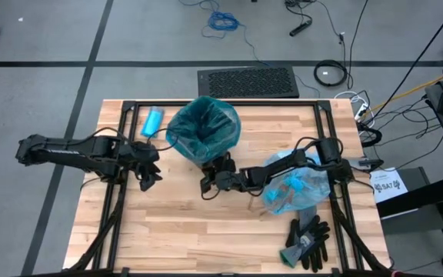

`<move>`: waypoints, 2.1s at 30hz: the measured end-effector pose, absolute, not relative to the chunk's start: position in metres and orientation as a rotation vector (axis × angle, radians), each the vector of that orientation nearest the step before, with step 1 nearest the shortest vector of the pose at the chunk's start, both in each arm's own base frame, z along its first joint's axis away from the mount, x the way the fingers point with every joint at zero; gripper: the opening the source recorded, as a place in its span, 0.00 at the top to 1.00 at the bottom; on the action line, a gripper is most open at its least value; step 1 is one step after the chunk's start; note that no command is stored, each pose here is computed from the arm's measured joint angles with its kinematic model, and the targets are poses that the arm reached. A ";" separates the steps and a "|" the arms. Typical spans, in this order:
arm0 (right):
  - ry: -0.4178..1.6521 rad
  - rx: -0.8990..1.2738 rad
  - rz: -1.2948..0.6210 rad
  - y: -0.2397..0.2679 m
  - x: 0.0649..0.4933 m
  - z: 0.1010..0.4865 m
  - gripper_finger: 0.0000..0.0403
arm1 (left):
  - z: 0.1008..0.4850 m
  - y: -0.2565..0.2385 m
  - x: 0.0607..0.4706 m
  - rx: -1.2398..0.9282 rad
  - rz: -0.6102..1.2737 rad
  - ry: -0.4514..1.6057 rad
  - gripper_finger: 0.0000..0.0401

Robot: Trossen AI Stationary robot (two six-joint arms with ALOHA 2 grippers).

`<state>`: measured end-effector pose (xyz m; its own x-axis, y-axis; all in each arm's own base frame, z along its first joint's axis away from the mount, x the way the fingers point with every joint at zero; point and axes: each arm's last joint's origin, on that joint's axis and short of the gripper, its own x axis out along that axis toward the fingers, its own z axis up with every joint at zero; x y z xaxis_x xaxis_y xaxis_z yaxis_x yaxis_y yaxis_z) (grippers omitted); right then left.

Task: Place trash/remove bag and relplace
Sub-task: Return to Home Position

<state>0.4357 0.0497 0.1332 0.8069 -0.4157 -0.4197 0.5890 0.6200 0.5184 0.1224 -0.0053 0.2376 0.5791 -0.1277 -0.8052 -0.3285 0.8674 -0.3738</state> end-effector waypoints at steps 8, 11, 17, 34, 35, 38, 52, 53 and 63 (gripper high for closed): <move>0.338 0.656 -0.436 0.058 0.427 0.169 1.00 | 0.241 -0.004 0.118 -0.514 0.163 0.915 0.57; 0.355 0.686 -0.324 0.065 0.421 0.191 1.00 | 0.241 -0.004 0.118 -0.513 0.165 0.915 0.57; 0.382 0.682 -0.206 0.071 0.407 0.226 1.00 | 0.241 -0.004 0.118 -0.455 0.137 0.914 0.57; 0.669 0.643 -0.130 0.075 0.379 0.233 1.00 | 0.241 -0.004 0.120 -0.285 0.050 0.910 0.57; 0.697 0.667 -0.120 0.077 0.377 0.232 1.00 | 0.242 -0.004 0.121 -0.295 0.029 0.901 0.57; 0.733 0.643 -0.069 0.087 0.372 0.234 1.00 | 0.247 -0.007 0.124 -0.330 -0.071 0.841 0.57; 0.665 0.348 0.021 0.112 0.307 0.239 1.00 | 0.280 -0.015 0.112 -0.120 -0.283 0.399 0.57; 0.622 0.363 0.045 0.112 0.296 0.235 1.00 | 0.276 -0.015 0.111 -0.122 -0.287 0.380 0.57; 0.240 0.430 0.181 0.081 0.210 0.218 1.00 | 0.207 -0.023 0.125 -0.146 -0.273 0.069 0.57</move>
